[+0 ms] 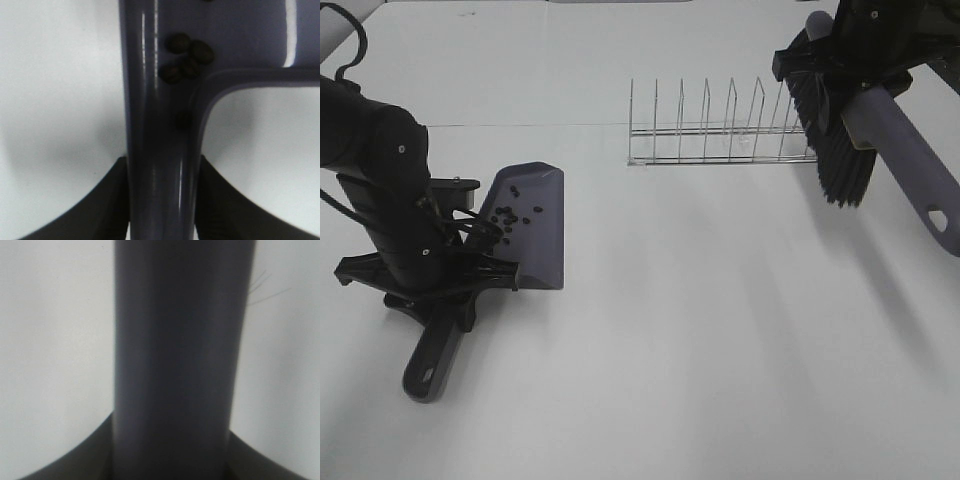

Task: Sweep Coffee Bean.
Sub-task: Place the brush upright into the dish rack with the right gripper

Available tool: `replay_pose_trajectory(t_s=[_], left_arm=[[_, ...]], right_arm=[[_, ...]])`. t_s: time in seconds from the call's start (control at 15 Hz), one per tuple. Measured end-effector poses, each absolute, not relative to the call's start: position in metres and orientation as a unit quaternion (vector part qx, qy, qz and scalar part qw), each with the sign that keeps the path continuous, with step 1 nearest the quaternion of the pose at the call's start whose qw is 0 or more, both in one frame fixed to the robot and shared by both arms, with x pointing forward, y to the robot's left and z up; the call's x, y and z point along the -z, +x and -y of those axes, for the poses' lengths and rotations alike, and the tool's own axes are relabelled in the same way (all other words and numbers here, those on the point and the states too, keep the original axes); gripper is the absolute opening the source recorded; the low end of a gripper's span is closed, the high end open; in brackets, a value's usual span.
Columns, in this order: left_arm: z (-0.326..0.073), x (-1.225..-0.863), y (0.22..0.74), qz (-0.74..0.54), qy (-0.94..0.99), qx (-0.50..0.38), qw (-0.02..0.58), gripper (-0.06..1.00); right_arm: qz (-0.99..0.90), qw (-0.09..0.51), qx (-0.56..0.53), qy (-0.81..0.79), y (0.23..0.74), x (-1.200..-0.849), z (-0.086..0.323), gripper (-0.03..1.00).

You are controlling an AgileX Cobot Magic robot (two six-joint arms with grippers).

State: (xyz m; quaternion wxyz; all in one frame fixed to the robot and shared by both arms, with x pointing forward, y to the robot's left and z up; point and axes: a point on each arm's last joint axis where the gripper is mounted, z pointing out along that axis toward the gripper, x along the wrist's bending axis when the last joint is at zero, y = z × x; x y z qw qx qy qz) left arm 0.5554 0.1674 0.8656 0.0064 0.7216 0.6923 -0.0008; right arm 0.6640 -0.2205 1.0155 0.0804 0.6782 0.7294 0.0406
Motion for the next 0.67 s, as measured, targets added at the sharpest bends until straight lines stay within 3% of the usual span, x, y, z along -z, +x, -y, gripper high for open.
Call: replay_pose_trajectory(t_s=[0.4,0.67], left_arm=[[-0.167,-0.866,0.555,-0.692,0.722,0.001,0.006,0.35],[-0.167,-0.866,0.555,-0.692,0.722,0.001,0.006,0.35]], right_arm=[[-0.724,0.021,0.003,0.690,0.675,-0.953,0.212,0.28],[-0.742,0.033,0.016,0.669,0.671,-0.949,0.195,0.28]])
